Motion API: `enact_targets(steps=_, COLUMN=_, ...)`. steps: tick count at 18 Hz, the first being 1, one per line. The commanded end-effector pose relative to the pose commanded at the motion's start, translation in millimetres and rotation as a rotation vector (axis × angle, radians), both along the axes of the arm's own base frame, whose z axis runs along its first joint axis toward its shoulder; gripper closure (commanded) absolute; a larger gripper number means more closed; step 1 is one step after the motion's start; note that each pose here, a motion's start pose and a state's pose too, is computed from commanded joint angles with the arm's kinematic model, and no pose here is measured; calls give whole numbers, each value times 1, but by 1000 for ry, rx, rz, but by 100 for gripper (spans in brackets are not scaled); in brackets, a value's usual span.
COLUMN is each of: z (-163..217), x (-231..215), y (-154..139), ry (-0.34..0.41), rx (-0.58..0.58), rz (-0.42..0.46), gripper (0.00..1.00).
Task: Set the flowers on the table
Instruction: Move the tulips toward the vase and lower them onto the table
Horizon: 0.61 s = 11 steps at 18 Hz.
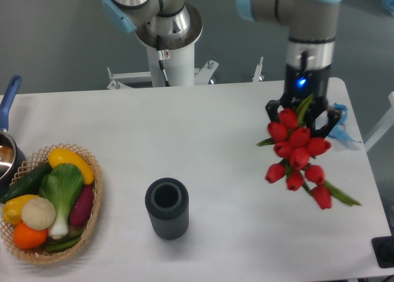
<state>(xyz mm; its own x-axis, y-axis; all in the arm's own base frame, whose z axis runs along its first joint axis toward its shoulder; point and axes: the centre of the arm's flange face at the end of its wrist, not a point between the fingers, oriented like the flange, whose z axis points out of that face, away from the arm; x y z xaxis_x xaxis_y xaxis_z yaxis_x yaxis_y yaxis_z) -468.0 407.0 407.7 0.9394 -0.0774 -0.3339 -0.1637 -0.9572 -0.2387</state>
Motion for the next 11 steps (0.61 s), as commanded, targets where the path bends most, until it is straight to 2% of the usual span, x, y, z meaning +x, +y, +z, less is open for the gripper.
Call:
enact_targets(steps=8, z=-133, x=6, y=59, ry=18, rx=-464, rz=-102, gripper=61)
enact_targets(steps=11, z=-169, x=2, y=79, ry=14, rx=-530, rz=-133, gripper=61)
